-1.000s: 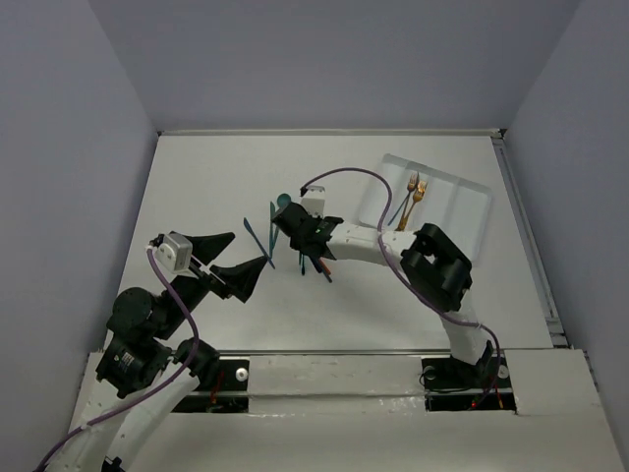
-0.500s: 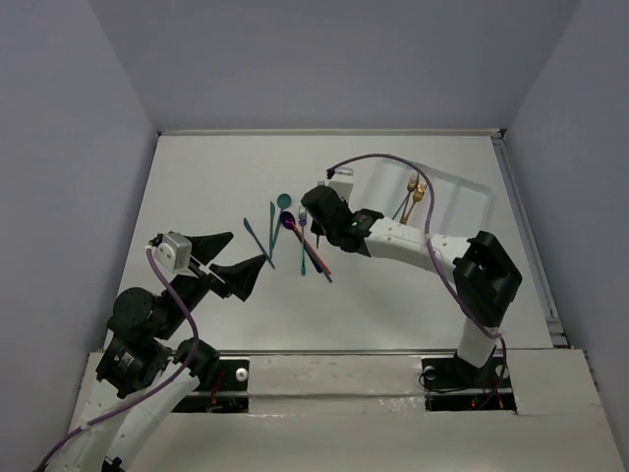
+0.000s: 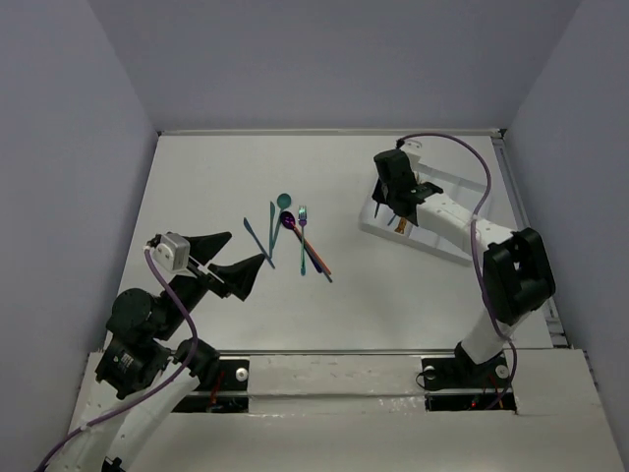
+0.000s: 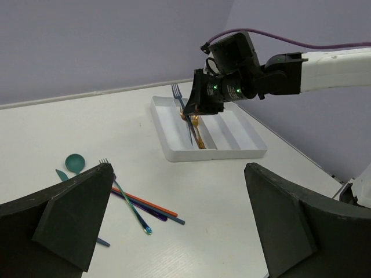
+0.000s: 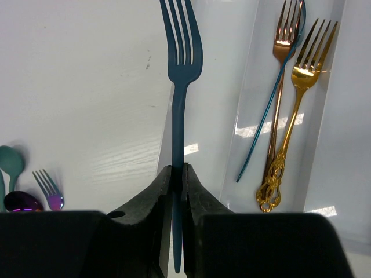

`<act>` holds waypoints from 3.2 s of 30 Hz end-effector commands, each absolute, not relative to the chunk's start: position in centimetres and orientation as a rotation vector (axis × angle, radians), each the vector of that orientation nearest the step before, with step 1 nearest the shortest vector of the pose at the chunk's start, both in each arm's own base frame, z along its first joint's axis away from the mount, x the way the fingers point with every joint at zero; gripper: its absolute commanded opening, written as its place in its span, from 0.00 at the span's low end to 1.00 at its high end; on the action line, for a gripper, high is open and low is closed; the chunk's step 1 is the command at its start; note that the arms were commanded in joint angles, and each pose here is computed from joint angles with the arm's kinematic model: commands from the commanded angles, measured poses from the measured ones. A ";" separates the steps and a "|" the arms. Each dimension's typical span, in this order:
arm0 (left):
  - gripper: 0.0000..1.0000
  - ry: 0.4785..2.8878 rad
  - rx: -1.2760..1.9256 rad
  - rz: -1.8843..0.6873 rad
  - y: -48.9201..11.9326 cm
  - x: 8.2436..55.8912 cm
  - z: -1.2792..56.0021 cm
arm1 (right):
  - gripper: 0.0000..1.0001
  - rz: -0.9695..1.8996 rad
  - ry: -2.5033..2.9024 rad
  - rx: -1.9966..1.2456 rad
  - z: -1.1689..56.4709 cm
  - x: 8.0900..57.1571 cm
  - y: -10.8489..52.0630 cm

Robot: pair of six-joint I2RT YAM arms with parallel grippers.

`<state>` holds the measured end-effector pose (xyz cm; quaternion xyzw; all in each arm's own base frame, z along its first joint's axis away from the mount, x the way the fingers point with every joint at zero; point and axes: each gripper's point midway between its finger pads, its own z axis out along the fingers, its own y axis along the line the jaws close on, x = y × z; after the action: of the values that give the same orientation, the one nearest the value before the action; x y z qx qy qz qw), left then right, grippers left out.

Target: Sort the eating utensils into containers

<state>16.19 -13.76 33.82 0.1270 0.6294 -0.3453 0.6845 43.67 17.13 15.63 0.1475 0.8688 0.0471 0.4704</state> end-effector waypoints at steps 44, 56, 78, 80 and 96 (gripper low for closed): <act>0.99 1.360 0.269 -0.776 -13.4 15.9 35.8 | 0.30 0.197 2.306 -0.189 8.7 32.4 37.1; 0.99 1.355 0.274 -0.783 -13.4 15.7 35.8 | 0.31 0.168 2.395 -0.222 4.6 30.9 38.7; 0.99 1.351 0.281 -0.789 -13.5 15.6 35.8 | 0.42 0.191 2.362 -0.180 4.7 33.0 40.6; 0.99 1.353 0.281 -0.788 -13.5 15.6 35.8 | 0.42 0.182 2.367 -0.181 4.1 33.0 40.6; 0.99 1.353 0.284 -0.790 -13.6 15.6 35.8 | 0.29 0.006 2.365 -0.147 2.0 35.2 38.6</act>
<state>16.39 -13.78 33.57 0.1257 0.6342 -0.3424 0.6817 33.59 40.16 2.94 -0.0753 0.9262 0.0447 0.3668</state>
